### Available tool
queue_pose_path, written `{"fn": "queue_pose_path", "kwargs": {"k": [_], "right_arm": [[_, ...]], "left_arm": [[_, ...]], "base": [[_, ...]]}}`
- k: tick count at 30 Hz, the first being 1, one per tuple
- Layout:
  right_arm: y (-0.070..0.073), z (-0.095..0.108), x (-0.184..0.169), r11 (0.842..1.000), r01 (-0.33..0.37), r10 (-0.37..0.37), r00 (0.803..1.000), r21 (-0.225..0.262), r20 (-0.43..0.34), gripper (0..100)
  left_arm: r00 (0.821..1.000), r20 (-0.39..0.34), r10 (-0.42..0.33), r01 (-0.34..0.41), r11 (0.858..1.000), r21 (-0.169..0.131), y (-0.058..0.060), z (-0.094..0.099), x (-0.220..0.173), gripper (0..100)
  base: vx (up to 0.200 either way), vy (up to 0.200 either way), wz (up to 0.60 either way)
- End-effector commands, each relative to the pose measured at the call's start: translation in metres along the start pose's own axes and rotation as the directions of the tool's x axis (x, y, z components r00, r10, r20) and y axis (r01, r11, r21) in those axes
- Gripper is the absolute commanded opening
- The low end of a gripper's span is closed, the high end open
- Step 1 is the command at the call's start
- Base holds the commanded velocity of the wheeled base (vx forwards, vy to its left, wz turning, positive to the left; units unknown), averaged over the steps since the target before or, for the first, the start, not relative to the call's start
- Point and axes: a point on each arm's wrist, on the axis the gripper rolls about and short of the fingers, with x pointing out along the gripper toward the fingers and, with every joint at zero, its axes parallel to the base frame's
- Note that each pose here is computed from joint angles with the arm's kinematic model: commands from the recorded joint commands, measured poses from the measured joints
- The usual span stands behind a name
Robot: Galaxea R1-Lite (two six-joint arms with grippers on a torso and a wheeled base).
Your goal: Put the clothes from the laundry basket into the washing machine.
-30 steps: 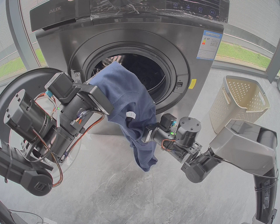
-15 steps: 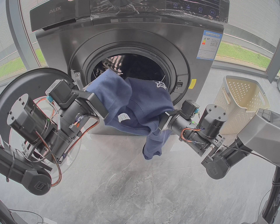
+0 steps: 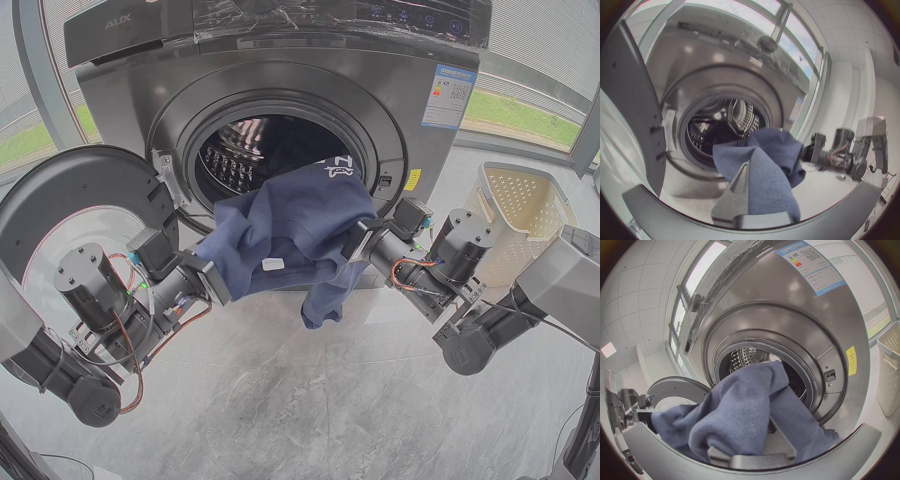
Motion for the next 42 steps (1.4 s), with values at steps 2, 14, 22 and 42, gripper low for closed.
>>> {"fn": "queue_pose_path", "kwargs": {"k": [2,14,22,42], "right_arm": [[0.005,0.002,0.001,1.0,-0.013,0.013,1.0,-0.002,0.008,0],[0.008,0.005,0.0,1.0,-0.018,0.018,1.0,-0.008,0.008,0],[0.006,0.005,0.0,1.0,-0.015,0.015,1.0,-0.01,0.009,0],[0.008,0.005,0.001,1.0,-0.021,0.021,1.0,-0.009,0.02,0]], "left_arm": [[0.988,-0.153,0.02,-0.02,1.0,0.002,0.012,-0.041,-0.001,0],[0.969,-0.244,0.024,-0.015,0.999,0.039,0.019,-0.064,-0.008,100],[0.94,-0.341,-0.009,0.025,0.999,0.042,0.017,-0.078,-0.026,100],[0.892,-0.437,-0.114,0.161,0.984,0.072,0.008,-0.091,-0.046,100]], "base": [[0.0,0.0,0.0],[0.0,0.0,0.0],[0.0,0.0,0.0],[0.0,0.0,0.0]]}}
